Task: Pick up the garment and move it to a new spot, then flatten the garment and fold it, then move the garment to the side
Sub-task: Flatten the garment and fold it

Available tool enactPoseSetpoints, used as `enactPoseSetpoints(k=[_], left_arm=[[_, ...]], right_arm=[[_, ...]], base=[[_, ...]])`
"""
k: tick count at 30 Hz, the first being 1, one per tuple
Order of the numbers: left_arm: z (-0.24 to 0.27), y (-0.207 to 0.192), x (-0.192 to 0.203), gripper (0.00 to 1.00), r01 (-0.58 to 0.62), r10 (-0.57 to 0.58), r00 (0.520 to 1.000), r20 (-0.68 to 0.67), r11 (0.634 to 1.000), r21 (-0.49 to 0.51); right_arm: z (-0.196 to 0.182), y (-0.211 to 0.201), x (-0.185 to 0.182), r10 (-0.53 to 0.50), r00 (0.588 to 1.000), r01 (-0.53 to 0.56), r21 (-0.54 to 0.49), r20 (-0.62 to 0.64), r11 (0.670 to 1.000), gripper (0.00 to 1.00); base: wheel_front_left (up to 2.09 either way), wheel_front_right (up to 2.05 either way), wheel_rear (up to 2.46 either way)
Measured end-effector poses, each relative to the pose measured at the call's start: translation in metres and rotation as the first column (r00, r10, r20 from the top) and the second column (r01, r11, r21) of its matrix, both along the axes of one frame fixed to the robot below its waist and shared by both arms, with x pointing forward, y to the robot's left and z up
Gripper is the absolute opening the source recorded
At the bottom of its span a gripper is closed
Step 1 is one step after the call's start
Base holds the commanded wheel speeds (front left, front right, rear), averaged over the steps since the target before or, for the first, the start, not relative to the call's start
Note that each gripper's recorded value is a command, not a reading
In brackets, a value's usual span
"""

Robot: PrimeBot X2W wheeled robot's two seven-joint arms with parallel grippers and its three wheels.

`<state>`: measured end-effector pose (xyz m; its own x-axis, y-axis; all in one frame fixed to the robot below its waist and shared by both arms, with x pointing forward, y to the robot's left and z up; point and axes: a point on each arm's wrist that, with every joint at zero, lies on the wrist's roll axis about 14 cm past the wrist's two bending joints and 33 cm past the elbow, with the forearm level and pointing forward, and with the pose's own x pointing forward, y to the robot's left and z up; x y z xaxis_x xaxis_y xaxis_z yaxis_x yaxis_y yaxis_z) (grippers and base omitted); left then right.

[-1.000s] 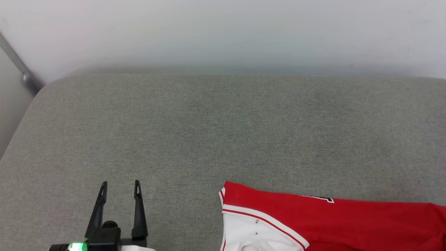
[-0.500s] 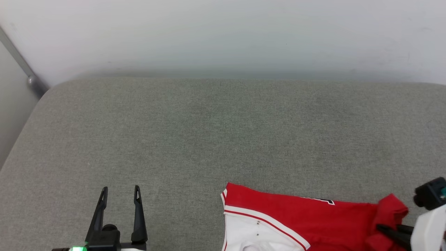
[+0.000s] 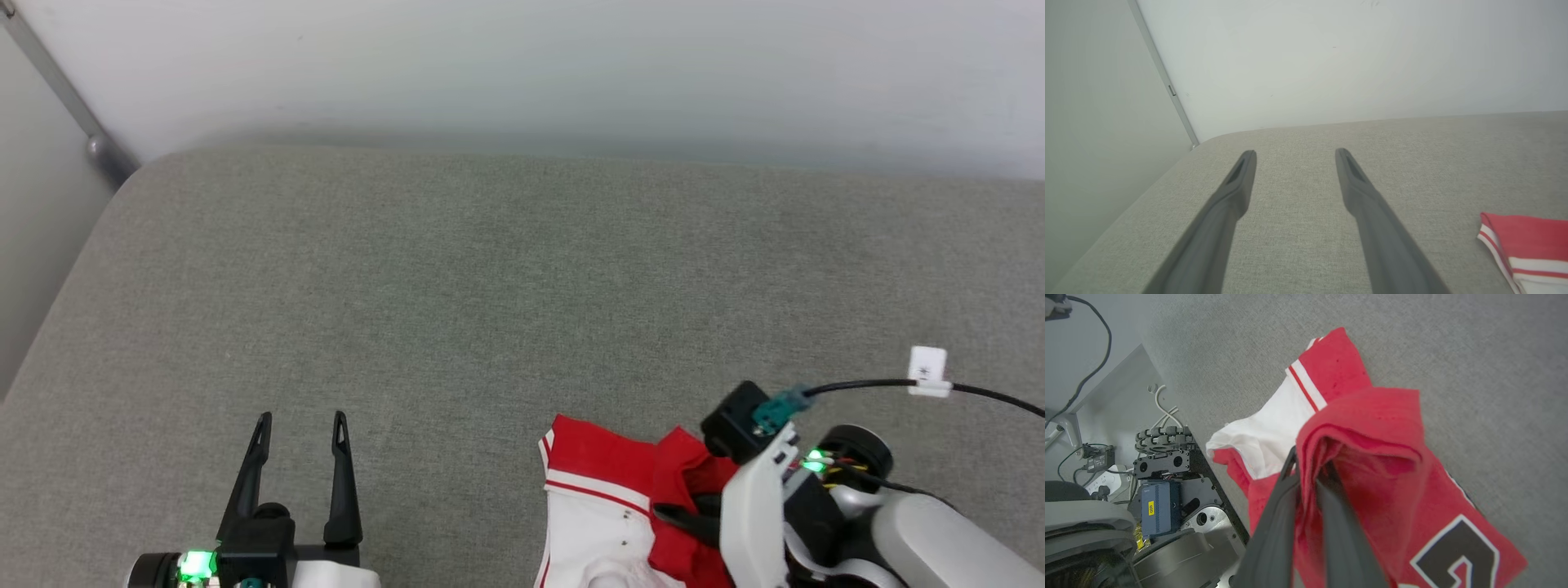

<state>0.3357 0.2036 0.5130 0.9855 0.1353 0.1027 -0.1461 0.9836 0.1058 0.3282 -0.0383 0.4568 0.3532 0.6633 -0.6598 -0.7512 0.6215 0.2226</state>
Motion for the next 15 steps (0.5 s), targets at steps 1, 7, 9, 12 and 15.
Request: enactPoseSetpoints(k=[1, 7, 9, 12, 15], left_arm=[[-0.001, 0.0, 0.001, 1.0, -0.002, 0.002, 1.0, -0.002, 1.0, -0.003], [-0.002, 0.004, 0.006, 1.0, -0.017, 0.017, 1.0, -0.008, 1.0, -0.012], [-0.005, 0.004, 0.007, 1.0, -0.022, 0.021, 1.0, -0.016, 1.0, -0.016], [-0.008, 0.006, 0.007, 1.0, -0.032, 0.031, 0.999, -0.025, 0.999, -0.022], [-0.007, 0.008, 0.007, 1.0, -0.041, 0.04, 0.999, -0.023, 0.999, -0.021]], right_arm=[[-0.004, 0.008, 0.001, 0.025, 1.0, -0.025, -0.011, -0.001, 1.0, 0.0], [-0.03, 0.047, 0.006, 0.119, 0.992, -0.12, -0.042, -0.035, 0.992, 0.0], [-0.048, 0.052, 0.0, 0.135, 0.987, -0.141, -0.063, -0.084, 0.988, 0.0], [-0.074, 0.044, 0.0, 0.152, 0.983, -0.167, -0.146, -0.107, 0.975, 0.0], [-0.081, 0.046, 0.001, 0.158, 0.982, -0.172, -0.147, -0.105, 0.974, 0.09]], base=[[0.0, 0.0, 0.0], [0.0, 0.0, 0.0], [0.0, 0.0, 0.0], [0.0, 0.0, 0.0], [0.0, 0.0, 0.0]])
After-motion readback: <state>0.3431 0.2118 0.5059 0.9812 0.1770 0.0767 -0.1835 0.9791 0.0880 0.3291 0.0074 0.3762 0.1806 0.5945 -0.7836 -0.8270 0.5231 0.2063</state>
